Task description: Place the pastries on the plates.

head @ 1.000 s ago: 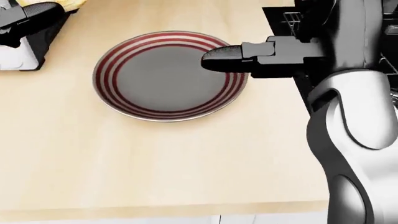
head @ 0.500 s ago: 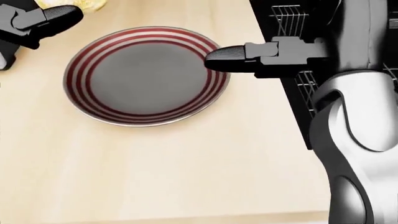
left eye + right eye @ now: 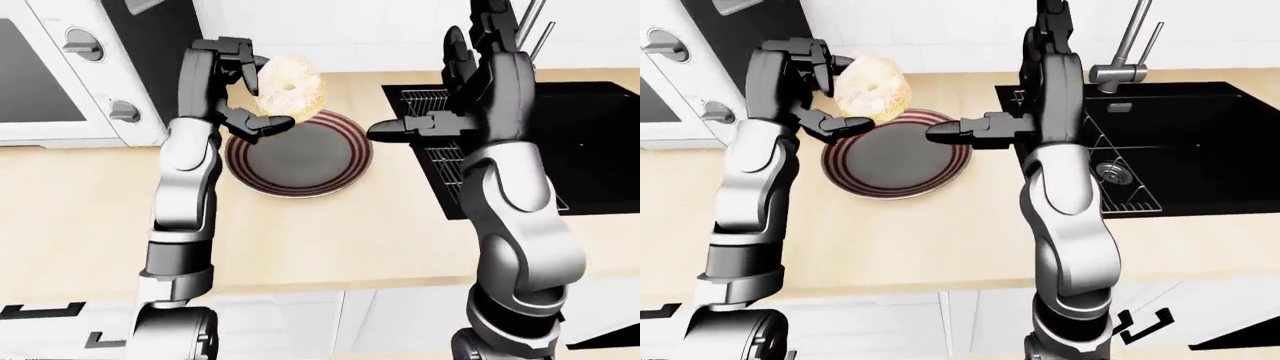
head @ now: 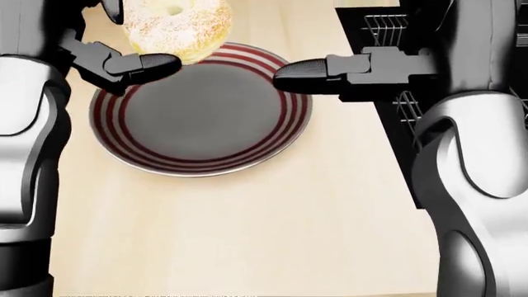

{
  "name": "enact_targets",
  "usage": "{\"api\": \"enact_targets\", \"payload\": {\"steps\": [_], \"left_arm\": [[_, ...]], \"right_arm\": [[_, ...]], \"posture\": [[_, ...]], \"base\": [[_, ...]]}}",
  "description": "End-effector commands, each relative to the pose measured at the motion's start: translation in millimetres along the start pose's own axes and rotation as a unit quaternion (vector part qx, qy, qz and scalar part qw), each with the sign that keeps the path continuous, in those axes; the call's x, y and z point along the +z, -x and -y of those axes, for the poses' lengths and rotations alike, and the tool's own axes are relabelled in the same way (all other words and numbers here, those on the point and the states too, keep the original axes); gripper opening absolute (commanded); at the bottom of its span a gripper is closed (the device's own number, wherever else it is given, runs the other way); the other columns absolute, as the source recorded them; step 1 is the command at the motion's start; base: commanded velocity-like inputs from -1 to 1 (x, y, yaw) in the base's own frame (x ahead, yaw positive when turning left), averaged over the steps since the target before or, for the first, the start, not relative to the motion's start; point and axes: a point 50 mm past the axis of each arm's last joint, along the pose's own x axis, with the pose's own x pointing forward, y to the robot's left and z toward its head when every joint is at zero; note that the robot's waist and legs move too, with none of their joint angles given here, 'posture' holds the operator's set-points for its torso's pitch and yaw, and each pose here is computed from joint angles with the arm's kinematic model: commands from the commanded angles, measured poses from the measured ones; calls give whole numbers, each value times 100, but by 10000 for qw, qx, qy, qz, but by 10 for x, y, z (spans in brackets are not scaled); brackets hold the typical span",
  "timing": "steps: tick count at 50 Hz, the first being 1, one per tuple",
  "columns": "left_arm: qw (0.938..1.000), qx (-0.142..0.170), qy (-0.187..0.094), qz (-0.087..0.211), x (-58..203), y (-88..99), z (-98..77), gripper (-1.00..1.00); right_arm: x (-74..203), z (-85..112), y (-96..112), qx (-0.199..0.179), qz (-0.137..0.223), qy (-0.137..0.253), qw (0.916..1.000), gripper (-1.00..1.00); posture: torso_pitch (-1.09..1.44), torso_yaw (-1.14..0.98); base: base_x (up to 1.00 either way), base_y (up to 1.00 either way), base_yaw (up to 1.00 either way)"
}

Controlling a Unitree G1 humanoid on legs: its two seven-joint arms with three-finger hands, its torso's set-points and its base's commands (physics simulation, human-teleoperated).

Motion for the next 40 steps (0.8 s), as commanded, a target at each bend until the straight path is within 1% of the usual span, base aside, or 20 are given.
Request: {"api": "enact_targets", "payload": {"steps": [1,3,6,9,12,13,14,21,24,28,29,30,40], "left_arm": [[9986,34,-69,515,225,-44,-24,-100],[9987,19,-60,501,215,-37,-12,-100],[9988,-21,-168,456,169,-24,9,-100],[9989,-65,-193,415,142,-15,32,-100],[9987,-119,-326,371,101,-1,56,-100],[9987,-122,-321,372,102,0,57,-100],[9985,-137,-393,356,90,1,60,-100],[9978,-234,-531,319,81,24,69,-100],[9967,-290,-692,293,60,30,77,-100],[9962,-355,-742,268,46,27,104,-100],[9960,-390,-764,259,50,73,102,-100],[9959,-416,-766,246,40,77,116,-100],[9945,-531,-887,137,-100,-11,238,-100]], "right_arm": [[156,-1,-1,3,412,-21,9992,100],[150,-1,-2,6,408,-22,9992,100],[157,0,4,8,414,-11,9991,100],[156,0,3,4,414,-6,9991,100],[153,-1,3,9,412,-4,9992,100],[155,1,4,6,413,-3,9991,100],[150,1,1,1,411,-2,9992,100],[152,1,0,1,412,2,9991,100],[155,3,-1,-1,415,2,9991,100],[156,6,-3,-6,417,7,9991,100],[156,8,-4,-10,418,12,9991,100],[156,7,-6,-7,419,10,9991,100],[152,7,-6,-13,423,21,9991,100]], "posture": [[0,0],[0,0],[0,0],[0,0],[0,0],[0,0],[0,0],[0,0],[0,0],[0,0],[0,0],[0,0],[0,0]], "base": [[0,0,0],[0,0,0],[0,0,0],[0,0,0],[0,0,0],[0,0,0],[0,0,0],[0,0,0],[0,0,0],[0,0,0],[0,0,0],[0,0,0],[0,0,0]]}}
